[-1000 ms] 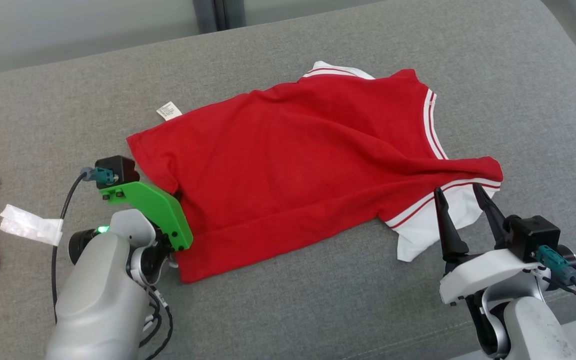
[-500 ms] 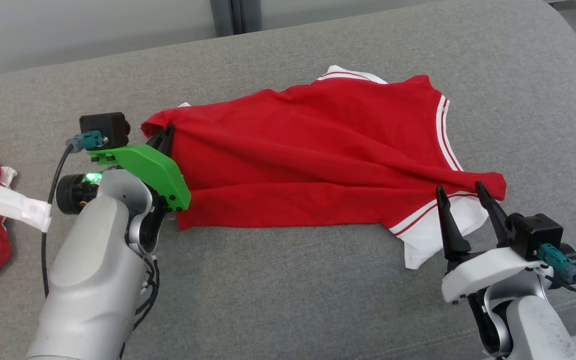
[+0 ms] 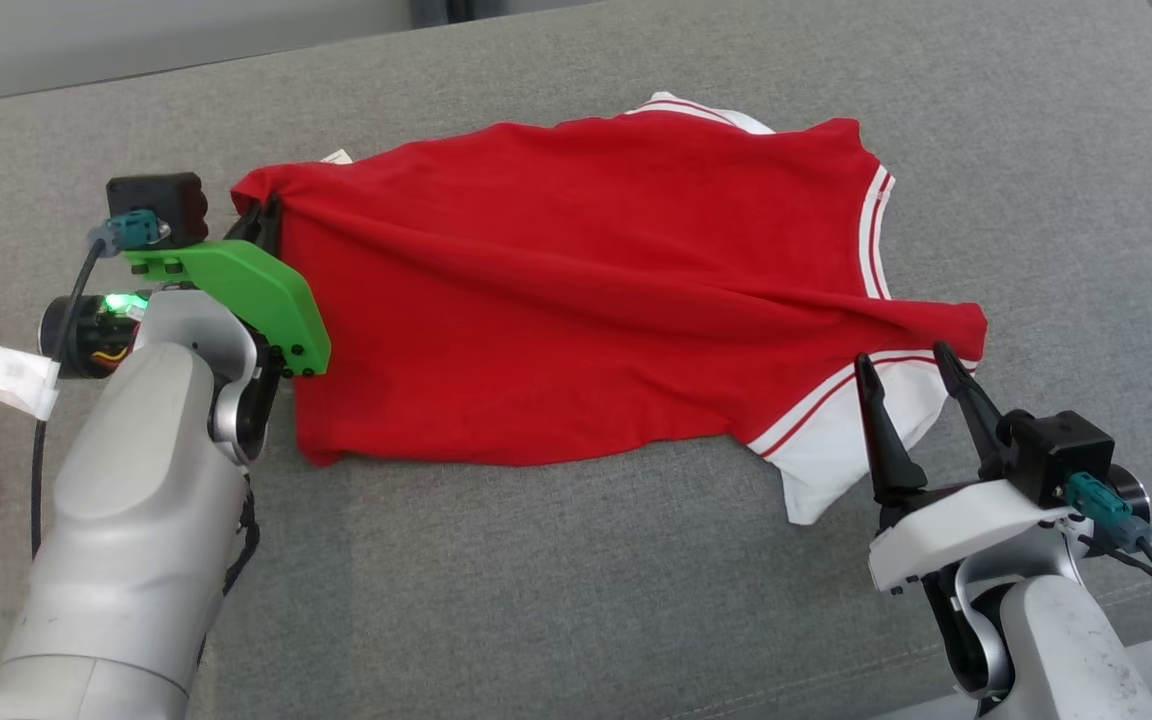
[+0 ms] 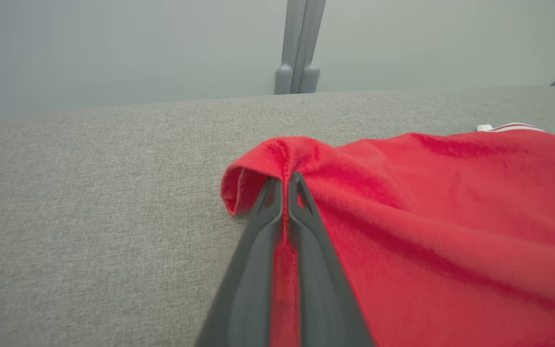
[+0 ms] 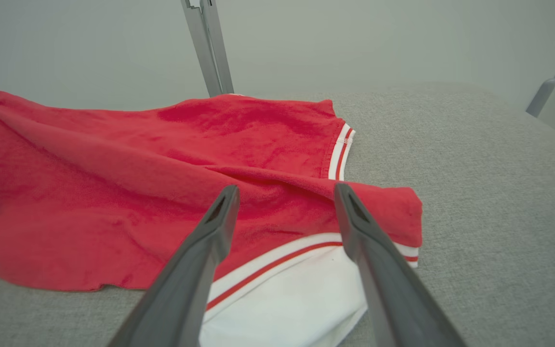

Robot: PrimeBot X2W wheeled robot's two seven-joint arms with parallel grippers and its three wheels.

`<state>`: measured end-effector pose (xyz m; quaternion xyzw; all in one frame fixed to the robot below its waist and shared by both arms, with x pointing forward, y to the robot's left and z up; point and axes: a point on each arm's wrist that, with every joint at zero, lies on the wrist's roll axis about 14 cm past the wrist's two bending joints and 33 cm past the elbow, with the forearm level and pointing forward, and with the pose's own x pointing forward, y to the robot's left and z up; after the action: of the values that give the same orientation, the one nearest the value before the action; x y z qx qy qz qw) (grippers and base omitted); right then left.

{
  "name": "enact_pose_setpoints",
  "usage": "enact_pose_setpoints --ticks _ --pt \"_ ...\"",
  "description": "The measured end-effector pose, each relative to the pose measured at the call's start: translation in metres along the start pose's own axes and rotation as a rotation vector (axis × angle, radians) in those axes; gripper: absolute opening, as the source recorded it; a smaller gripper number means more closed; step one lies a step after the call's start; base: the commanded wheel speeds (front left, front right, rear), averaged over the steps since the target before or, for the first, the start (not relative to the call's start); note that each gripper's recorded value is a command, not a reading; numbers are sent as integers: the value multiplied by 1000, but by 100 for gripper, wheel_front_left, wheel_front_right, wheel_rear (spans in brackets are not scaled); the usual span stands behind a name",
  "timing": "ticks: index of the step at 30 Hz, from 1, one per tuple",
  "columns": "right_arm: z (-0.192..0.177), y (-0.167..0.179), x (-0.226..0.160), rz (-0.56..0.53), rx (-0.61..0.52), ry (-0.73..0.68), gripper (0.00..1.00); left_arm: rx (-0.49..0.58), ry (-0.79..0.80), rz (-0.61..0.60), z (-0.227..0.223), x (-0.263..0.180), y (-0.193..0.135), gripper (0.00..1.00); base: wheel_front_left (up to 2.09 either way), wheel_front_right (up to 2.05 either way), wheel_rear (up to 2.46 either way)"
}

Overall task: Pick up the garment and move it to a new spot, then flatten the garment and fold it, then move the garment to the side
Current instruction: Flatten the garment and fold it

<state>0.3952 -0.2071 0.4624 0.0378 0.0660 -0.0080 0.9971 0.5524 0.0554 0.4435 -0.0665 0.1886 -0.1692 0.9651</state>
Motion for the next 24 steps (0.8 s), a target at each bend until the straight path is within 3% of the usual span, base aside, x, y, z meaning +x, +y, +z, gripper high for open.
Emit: enact_pose_setpoints --ticks 7,8,9,10,16,24 --pt "-6 -7 0 -21 -7 17 100 75 -61 24 12 22 7 0 0 0 0" --pt "-7 -8 0 -24 -8 19 100 86 -71 23 13 24 6 5 0 0 0" --pt "-7 -9 0 -26 -8 20 100 94 -71 23 13 26 6 32 0 0 0" --pt "-8 -10 1 -29 -9 22 100 98 -68 22 11 27 6 100 0 0 0" --pt "-8 -5 4 -12 -4 22 100 89 -50 39 0 21 12 100 0 0 0" --pt "3 5 9 18 -6 -11 100 34 -144 22 4 -7 14 100 0 0 0"
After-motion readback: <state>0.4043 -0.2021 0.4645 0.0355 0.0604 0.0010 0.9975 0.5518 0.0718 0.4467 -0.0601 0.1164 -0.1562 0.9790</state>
